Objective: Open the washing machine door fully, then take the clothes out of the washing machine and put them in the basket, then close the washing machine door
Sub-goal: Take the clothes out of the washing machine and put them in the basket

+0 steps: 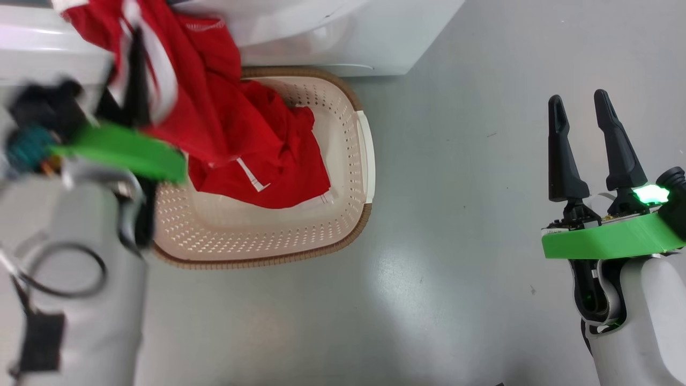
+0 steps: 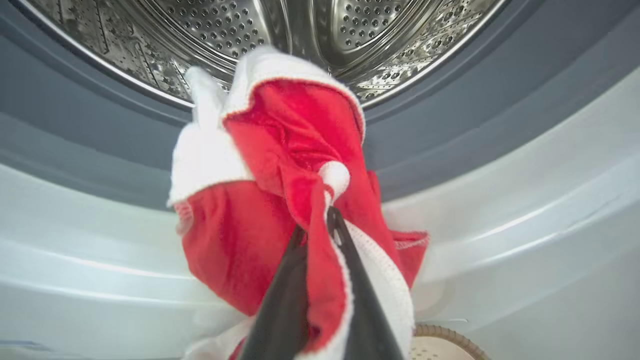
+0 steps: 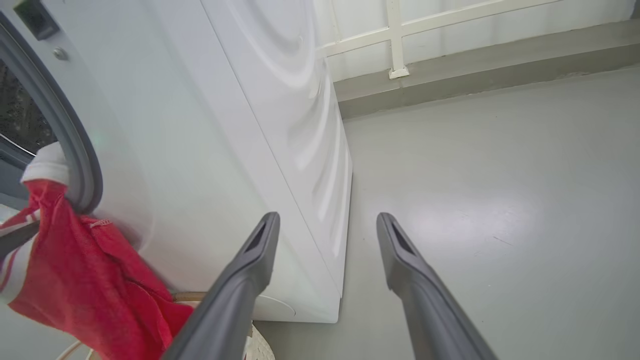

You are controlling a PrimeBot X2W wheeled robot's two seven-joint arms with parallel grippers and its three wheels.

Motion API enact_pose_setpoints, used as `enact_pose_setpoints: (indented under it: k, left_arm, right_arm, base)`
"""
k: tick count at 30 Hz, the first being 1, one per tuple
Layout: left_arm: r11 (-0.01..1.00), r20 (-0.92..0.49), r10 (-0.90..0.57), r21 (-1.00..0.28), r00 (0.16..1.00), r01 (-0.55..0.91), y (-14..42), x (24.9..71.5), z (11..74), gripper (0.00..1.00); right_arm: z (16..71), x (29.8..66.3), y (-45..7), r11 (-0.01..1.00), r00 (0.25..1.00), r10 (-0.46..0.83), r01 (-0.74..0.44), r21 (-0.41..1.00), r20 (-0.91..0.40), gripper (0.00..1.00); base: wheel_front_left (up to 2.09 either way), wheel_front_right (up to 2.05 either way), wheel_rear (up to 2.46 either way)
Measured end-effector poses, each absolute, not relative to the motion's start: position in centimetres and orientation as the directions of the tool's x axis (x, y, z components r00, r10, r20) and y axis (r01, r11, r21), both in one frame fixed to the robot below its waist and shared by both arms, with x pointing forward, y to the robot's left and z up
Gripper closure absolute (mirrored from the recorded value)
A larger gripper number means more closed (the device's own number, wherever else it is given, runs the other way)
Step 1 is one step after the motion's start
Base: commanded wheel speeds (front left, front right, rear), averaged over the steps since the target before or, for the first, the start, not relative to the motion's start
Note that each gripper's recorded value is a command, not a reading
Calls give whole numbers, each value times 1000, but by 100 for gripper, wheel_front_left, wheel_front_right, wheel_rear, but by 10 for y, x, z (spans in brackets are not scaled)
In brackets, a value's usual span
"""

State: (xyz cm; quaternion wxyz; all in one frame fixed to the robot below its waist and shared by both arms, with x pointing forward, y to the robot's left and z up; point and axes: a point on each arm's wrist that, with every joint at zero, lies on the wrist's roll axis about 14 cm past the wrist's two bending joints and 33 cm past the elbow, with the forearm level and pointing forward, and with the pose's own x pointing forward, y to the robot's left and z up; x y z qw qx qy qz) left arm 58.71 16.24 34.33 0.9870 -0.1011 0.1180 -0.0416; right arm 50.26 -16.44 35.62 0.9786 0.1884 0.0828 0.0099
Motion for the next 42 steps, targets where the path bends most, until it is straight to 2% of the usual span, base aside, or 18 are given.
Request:
enact_pose_setpoints:
  k: [6,14,19,25,34,36,39,40,42]
  left_arm:
    - [966,-360,-129,-255,924,35,148,531,301,100]
    - [964,-452,-158,-263,878,37,137,507,273,100]
    - [960,-566,-190,-279,802,30,124,481,236,100]
    - [958,-620,-243,-276,746,82,105,489,216,100]
    - [954,-680,-257,-292,687,69,93,490,190,100]
    - [954,-682,-258,-294,684,66,92,492,188,91]
    - [953,-684,-258,-296,683,63,92,493,187,48]
    - [953,-684,-257,-296,682,62,92,492,187,27]
    - [954,-683,-252,-296,686,56,94,493,188,1]
  right_arm:
    - [356,500,-160,927,985,61,5,376,-162,0]
    - [351,498,-160,927,983,63,7,375,-174,0]
    - [345,496,-163,929,980,56,19,369,-191,0]
    - [335,495,-169,933,976,42,38,359,-212,0]
    - [326,495,-179,938,974,20,61,342,-227,0]
    - [324,494,-180,938,972,17,65,339,-233,0]
    - [323,496,-181,939,973,15,66,339,-232,0]
    - [325,498,-180,938,974,16,62,340,-224,0]
    - [328,501,-179,938,977,19,57,342,-214,0]
  base:
    - [0,0,0]
    - [0,0,0]
    - [0,0,0]
    - [0,0,0]
    - [0,0,0]
    - [0,0,0]
    - [0,0,0]
    - [0,0,0]
    - [0,0,0]
